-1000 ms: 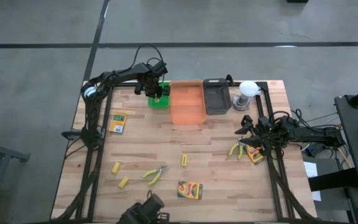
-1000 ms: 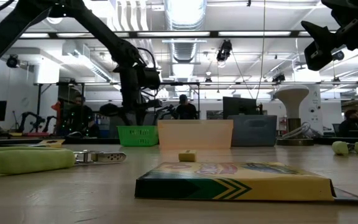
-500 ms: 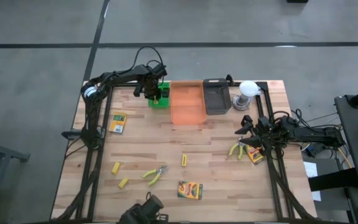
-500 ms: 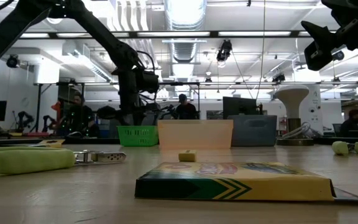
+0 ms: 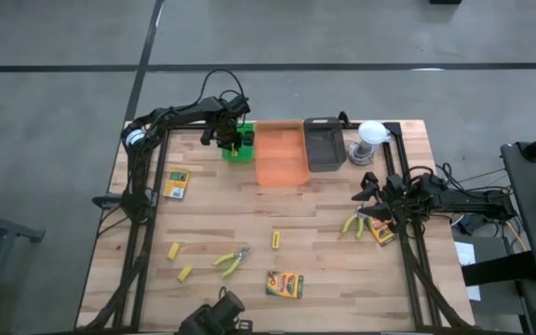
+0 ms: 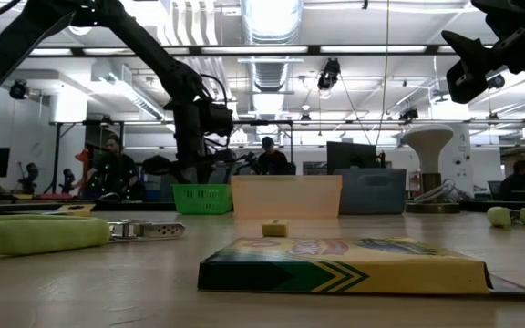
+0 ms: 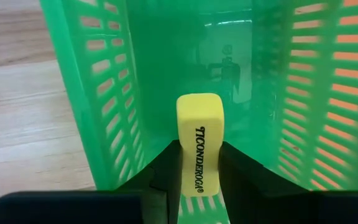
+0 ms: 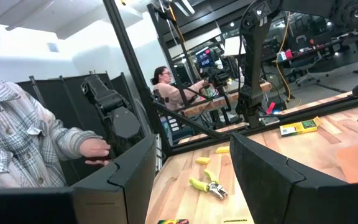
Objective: Pick & Place School Supplies
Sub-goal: Put the yellow eraser into the green bin
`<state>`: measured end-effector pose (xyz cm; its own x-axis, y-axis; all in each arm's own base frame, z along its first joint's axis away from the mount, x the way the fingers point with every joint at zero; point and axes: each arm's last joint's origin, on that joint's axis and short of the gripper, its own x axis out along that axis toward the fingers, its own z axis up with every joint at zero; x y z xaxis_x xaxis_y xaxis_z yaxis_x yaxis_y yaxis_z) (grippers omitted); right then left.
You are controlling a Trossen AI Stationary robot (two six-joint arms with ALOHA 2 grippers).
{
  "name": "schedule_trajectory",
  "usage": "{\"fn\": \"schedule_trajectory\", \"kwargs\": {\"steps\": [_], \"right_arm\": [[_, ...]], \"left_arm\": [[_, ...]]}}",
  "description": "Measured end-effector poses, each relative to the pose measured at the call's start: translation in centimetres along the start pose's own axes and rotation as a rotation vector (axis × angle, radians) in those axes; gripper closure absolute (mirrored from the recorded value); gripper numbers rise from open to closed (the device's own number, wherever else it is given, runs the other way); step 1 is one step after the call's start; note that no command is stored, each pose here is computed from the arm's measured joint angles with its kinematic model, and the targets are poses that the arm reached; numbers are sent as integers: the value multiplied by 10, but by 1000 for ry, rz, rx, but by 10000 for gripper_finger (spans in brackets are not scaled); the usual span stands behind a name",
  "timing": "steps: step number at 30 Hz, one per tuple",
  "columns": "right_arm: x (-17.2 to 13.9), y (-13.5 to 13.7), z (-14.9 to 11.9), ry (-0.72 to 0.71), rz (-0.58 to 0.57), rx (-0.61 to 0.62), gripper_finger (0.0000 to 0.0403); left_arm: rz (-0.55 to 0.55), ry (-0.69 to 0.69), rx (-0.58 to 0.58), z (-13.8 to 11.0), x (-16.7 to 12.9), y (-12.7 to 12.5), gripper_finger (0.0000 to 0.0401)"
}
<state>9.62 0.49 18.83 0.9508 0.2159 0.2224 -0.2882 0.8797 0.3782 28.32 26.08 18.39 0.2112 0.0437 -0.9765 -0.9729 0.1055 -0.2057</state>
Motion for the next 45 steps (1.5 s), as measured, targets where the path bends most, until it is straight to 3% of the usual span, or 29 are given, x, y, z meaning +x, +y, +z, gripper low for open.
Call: {"fn": "schedule_trajectory", "kwargs": {"steps": [10,22,30,38,45], "right_arm": [[0,0,0,0,0,0,202],[0,0,0,0,0,0,202],[0,0,0,0,0,0,202],[0,0,0,0,0,0,202],[0,0,0,0,0,0,202]], "left_arm": [[-3,1,-11,0,0,0,276],[-27,1,-12,2,-3,-3,268],[-86,-98,36,16,-28,-18,268],[-133,-171,156,26,-61,-32,268],[-114,-255,231,16,-95,-43,268]]}}
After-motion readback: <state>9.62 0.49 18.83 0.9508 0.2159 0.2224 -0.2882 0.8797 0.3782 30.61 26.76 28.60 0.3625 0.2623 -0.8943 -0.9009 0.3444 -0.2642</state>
